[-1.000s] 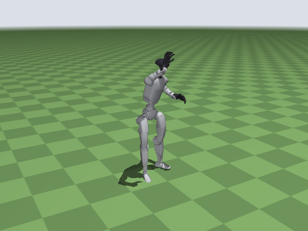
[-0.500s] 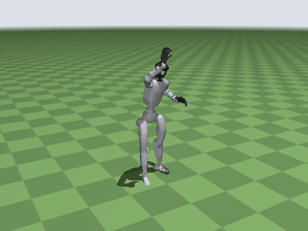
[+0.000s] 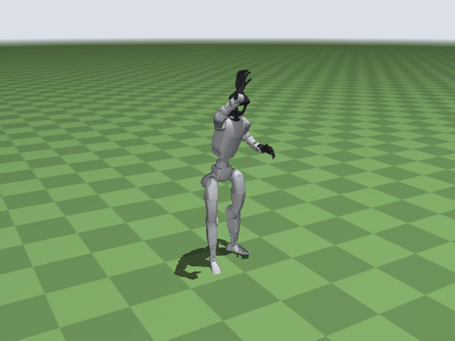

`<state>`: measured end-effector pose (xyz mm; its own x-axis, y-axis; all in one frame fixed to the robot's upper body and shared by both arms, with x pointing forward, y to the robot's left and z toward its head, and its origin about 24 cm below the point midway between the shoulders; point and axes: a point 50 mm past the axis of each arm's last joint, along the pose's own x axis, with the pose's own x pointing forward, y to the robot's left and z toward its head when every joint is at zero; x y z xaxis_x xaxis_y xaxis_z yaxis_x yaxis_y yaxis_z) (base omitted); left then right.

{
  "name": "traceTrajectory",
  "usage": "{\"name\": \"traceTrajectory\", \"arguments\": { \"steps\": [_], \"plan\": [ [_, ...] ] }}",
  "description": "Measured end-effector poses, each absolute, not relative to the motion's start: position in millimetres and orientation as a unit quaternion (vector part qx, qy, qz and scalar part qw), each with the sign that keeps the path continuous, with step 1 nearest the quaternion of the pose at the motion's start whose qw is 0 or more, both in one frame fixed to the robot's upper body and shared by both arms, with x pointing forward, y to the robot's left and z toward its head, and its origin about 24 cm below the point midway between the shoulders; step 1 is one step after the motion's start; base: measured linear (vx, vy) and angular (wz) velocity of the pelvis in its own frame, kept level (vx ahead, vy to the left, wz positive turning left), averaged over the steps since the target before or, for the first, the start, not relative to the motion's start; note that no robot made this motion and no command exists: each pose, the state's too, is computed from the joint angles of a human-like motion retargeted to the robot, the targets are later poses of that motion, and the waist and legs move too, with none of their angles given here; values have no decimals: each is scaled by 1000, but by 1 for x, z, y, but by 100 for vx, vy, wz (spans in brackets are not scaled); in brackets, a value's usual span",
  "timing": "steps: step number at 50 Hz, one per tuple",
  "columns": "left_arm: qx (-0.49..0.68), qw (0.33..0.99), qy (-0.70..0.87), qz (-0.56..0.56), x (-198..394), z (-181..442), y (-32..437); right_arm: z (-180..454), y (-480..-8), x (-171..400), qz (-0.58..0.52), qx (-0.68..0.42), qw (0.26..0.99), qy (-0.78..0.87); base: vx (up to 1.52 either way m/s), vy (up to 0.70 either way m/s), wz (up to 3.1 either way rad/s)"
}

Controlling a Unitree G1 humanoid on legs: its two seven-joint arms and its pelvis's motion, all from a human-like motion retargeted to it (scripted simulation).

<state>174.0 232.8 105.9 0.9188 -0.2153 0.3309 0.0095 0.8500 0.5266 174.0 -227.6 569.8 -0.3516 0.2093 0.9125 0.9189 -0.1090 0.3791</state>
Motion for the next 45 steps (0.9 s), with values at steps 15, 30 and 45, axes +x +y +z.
{"name": "traceTrajectory", "arguments": {
  "steps": [15,30,45],
  "plan": [
    [242,920,-264,162,139,116,228,216,-224,158,-377,-400,664,-506,-2,1,16],
    [206,653,-726,65,246,364,113,388,-149,229,-258,-485,431,-716,7,7,-25],
    [337,651,-677,62,274,379,119,461,-82,250,-262,-496,421,-713,14,-2,-5]
  ]
}}
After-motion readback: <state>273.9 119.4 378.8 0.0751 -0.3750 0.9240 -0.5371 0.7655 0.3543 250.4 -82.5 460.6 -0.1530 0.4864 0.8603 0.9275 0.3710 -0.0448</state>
